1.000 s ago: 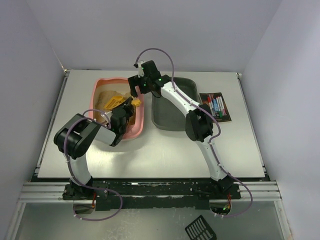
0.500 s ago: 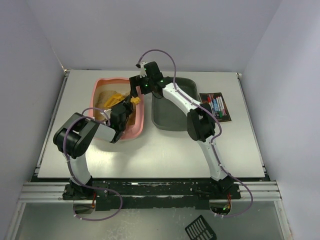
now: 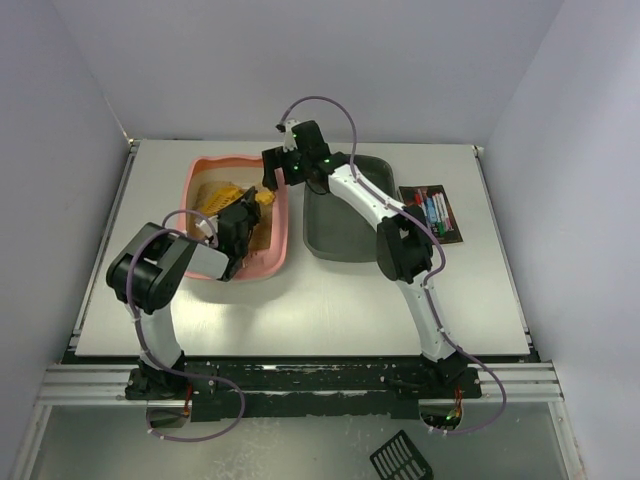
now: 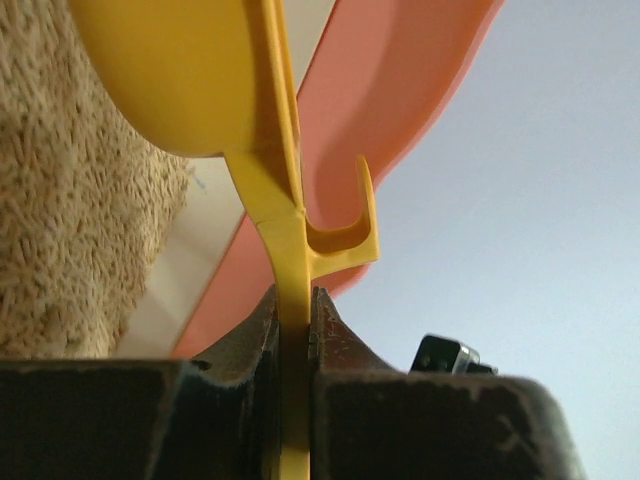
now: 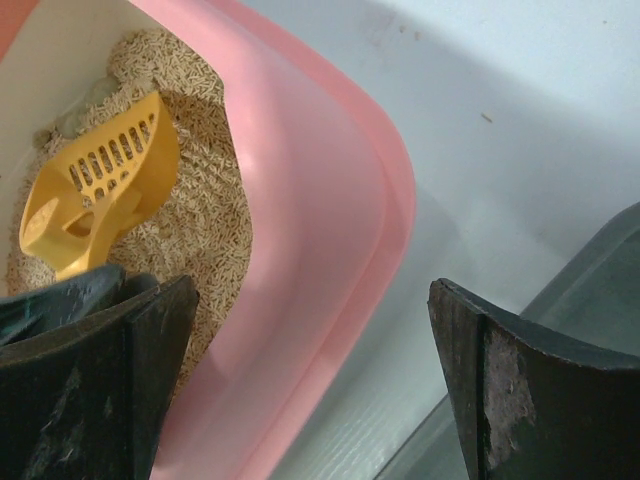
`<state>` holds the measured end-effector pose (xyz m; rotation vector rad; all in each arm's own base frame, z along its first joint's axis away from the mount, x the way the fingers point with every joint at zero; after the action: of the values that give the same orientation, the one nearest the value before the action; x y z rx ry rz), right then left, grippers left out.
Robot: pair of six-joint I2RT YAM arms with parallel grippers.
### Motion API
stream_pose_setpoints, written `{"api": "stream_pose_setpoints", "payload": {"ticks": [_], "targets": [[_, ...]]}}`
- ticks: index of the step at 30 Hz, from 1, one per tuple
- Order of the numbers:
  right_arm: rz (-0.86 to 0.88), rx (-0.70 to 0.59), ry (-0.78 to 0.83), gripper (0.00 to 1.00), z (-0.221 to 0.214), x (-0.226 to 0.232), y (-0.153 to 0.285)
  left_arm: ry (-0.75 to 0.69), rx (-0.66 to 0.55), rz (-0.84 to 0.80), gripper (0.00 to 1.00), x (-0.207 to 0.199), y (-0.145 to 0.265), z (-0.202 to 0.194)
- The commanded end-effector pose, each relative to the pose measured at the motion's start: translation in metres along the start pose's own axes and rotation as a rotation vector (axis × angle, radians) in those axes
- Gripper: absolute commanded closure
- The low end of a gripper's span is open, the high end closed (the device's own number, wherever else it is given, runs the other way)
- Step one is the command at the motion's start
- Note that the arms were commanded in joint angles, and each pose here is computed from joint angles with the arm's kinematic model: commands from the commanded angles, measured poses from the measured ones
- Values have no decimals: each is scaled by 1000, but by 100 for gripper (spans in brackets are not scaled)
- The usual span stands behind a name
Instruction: Clean the litter box
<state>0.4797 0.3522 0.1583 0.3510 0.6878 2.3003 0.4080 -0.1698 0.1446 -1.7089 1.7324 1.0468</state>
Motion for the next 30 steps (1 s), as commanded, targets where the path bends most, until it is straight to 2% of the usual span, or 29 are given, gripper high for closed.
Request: {"api": "stream_pose_setpoints", "payload": {"ticks": [1, 6, 19, 24, 30], "targets": [[16, 164, 13, 0, -39, -3, 4, 362, -127, -89, 93, -26, -22, 27], [37, 170, 1, 1, -41, 0, 1, 386, -138, -97, 93, -26, -28, 34], [-74, 238, -10, 2, -62, 6, -18, 401, -139, -88, 93, -17, -32, 44], [-122, 256, -5, 8, -69, 3, -18, 486, -94, -62, 93, -7, -45, 44], [-112, 251, -3, 8, -69, 6, -13, 533, -84, -71, 93, -4, -61, 40]]}}
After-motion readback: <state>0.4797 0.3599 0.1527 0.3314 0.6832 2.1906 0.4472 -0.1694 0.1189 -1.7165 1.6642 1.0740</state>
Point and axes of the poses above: each gripper's point midway between its finger pads, its own y axis back along the fingers, its own x axis along the line the jaws close on, z = x × y, the point moved 6 cm from there along y, back along the fingers, and after that the axes turned 14 degrees about y, right-handed, at the moved point
